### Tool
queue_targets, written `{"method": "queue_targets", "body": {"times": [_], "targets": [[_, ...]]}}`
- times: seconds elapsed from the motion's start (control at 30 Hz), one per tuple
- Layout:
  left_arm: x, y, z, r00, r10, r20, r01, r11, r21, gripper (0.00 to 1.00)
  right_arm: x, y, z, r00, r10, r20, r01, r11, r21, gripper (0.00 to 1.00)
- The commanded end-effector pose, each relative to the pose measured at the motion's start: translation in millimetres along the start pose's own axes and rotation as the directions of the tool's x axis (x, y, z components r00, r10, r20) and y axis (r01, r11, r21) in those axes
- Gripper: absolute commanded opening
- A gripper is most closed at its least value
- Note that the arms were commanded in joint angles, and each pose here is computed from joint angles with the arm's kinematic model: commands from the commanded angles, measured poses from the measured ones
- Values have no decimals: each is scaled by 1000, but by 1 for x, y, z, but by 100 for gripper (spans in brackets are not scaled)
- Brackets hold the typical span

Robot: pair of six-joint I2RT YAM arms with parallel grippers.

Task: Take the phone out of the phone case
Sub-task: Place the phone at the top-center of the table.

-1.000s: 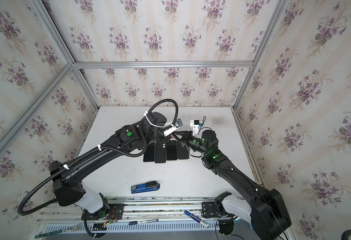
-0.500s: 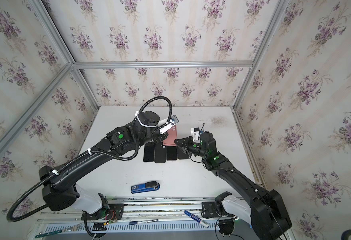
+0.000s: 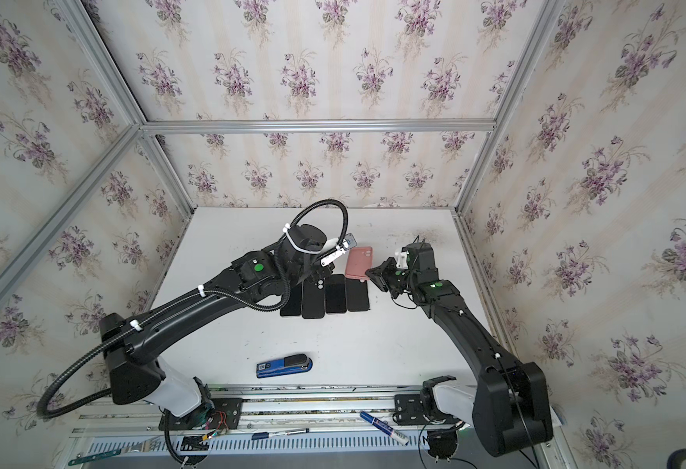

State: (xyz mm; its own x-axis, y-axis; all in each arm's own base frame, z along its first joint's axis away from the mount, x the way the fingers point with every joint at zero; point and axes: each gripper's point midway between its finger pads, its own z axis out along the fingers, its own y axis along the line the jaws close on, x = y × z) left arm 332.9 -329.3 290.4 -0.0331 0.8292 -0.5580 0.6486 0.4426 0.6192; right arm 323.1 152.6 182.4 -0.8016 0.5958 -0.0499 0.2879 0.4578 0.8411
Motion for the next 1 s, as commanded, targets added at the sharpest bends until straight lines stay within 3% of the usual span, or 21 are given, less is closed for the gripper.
{"method": "queue_targets", "body": {"times": [0.0, 0.57, 0.97], "targets": [[-6, 4, 19, 1000, 24, -2, -24, 998, -53, 11, -2, 1, 1, 997, -49, -52, 50, 999, 19, 0], [13, -35, 120, 984, 131, -118, -139, 989, -58, 12, -37, -11, 28, 985, -48, -164, 69, 990, 124, 0], [23, -57, 162, 981, 156, -113, -159, 987, -22, 12, -58, -31, 40, 978, -19, -206, 56, 983, 175, 0]]}}
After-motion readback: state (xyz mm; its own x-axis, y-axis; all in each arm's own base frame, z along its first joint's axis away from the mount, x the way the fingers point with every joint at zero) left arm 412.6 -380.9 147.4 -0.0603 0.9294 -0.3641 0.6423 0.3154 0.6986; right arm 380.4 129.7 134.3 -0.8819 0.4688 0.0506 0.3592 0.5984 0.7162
